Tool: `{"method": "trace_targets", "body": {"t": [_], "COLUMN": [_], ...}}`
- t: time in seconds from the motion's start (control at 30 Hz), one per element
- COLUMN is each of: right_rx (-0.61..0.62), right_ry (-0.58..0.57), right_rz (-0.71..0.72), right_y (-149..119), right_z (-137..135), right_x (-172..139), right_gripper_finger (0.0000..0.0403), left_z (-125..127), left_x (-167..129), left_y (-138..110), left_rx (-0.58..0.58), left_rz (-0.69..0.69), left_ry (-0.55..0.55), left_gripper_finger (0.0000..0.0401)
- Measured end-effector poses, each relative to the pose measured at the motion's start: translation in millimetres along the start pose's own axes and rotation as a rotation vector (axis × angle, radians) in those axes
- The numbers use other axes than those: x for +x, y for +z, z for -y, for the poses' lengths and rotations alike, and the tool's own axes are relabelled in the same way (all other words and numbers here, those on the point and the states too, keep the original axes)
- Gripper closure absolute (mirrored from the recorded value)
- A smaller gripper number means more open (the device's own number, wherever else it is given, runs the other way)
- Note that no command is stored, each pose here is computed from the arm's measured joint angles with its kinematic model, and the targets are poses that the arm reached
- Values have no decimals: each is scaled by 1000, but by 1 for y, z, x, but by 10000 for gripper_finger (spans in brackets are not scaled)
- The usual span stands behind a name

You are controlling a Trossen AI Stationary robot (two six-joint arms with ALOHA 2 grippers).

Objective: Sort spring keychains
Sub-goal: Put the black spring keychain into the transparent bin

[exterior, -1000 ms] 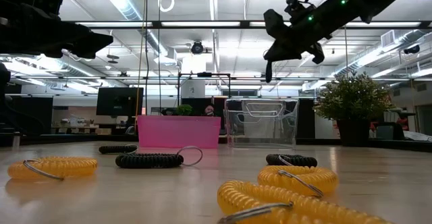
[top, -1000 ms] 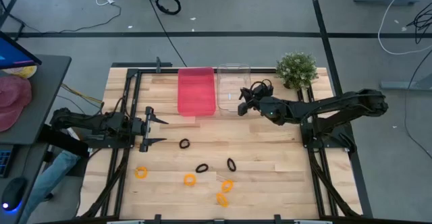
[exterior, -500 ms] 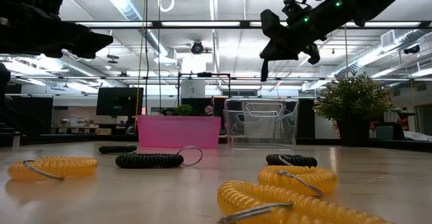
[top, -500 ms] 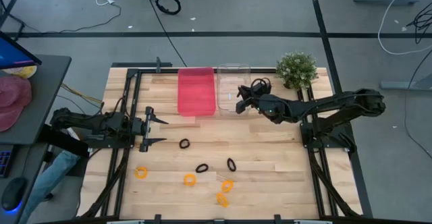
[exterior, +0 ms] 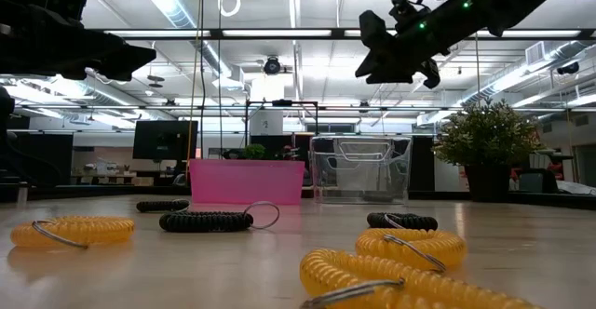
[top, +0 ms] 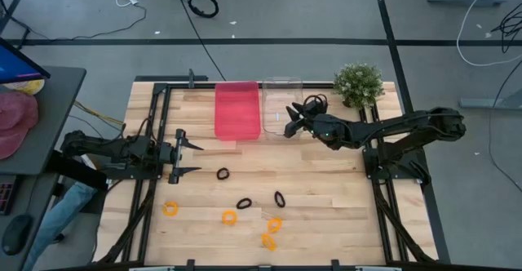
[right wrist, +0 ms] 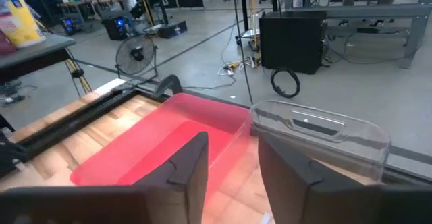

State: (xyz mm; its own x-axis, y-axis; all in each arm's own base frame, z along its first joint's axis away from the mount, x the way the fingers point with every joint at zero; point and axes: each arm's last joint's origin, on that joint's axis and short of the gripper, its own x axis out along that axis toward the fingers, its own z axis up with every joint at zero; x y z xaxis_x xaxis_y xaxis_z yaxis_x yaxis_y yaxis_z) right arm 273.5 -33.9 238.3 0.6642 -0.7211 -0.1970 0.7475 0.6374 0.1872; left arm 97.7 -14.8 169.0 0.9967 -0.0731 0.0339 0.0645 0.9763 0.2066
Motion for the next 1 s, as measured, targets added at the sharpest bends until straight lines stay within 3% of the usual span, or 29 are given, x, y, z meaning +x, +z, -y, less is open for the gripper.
{"method": "trace_targets", "body": {"t": [0.3,0.47,0.67,0.8,0.9,1.0], "right_rx": [113,240,367,452,622,788], "right_ry": [304,507,576,597,635,744], "right_rz": [51,199,383,370,313,215], "right_y": [12,31,51,52,52,50], "right_z": [-19,-31,-32,-32,-32,-36], "right_x": [-9,-22,-32,-32,-32,-36], "right_gripper_finger": [248,248,247,247,247,247], "left_z": [0,0,0,0,0,0], "left_x": [0,0,0,0,0,0], "left_y": [0,0,0,0,0,0], "left_rx": [0,0,0,0,0,0], "left_rz": [0,0,0,0,0,0], "left_ry": [0,0,0,0,0,0], "left_gripper_finger": [103,103,103,103,103,103]}}
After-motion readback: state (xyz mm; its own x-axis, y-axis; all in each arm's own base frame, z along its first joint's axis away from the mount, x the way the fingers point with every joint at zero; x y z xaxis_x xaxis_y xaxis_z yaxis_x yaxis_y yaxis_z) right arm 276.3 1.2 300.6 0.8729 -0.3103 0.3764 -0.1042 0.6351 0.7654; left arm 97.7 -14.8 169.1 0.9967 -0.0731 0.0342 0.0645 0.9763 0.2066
